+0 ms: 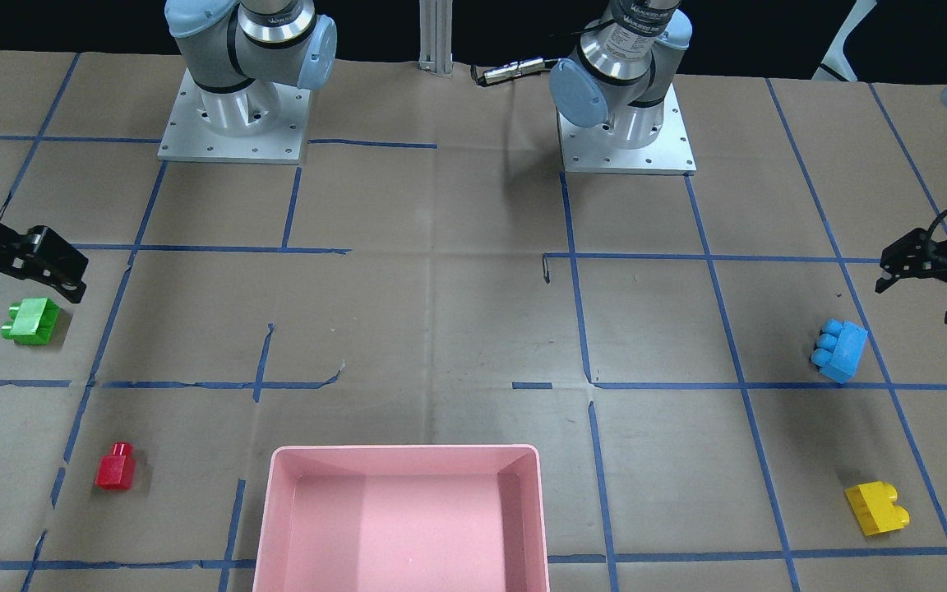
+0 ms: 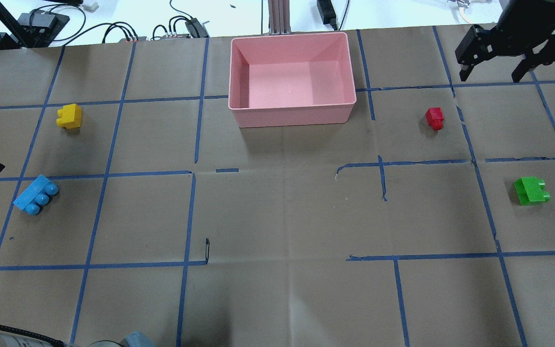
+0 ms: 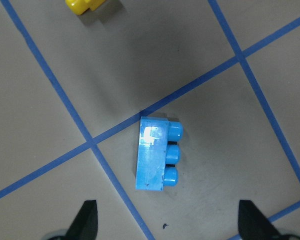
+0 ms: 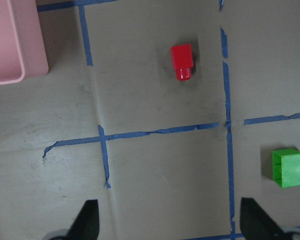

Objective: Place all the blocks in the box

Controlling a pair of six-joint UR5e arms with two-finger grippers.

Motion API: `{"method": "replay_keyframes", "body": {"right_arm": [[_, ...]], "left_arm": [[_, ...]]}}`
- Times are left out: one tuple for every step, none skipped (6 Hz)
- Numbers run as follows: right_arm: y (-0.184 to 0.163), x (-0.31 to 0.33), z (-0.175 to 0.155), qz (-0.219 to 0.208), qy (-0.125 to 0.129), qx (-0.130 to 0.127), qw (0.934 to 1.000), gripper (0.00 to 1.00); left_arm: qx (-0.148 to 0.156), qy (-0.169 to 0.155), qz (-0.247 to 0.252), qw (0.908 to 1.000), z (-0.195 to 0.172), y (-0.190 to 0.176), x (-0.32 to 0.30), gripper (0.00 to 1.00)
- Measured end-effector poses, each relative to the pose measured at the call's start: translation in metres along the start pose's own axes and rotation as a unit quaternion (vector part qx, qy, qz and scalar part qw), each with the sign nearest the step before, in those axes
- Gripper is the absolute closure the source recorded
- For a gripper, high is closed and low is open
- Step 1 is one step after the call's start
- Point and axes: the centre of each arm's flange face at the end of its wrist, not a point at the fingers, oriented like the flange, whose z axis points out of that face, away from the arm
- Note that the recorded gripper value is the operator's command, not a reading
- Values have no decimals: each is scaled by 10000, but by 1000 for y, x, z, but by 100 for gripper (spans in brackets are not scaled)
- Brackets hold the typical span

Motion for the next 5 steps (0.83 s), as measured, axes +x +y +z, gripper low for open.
{"method": "replay_keyframes", "body": {"right_arm": [[-9,46,7,-196,43,119,9997,0],[-29,88,24,-654,164,353,9971,0],[-46,125,49,-962,253,437,9941,0],[-49,150,76,-974,189,329,9945,0],[-37,155,111,-964,60,98,9953,0]], "left_arm": [[22,-62,28,10000,26,-4,0,1],[32,-86,36,10000,50,-5,-2,1],[77,-83,34,9999,75,-6,-5,1],[141,-54,31,9999,99,-7,-6,1],[164,-10,49,9999,118,-6,-5,1]]}}
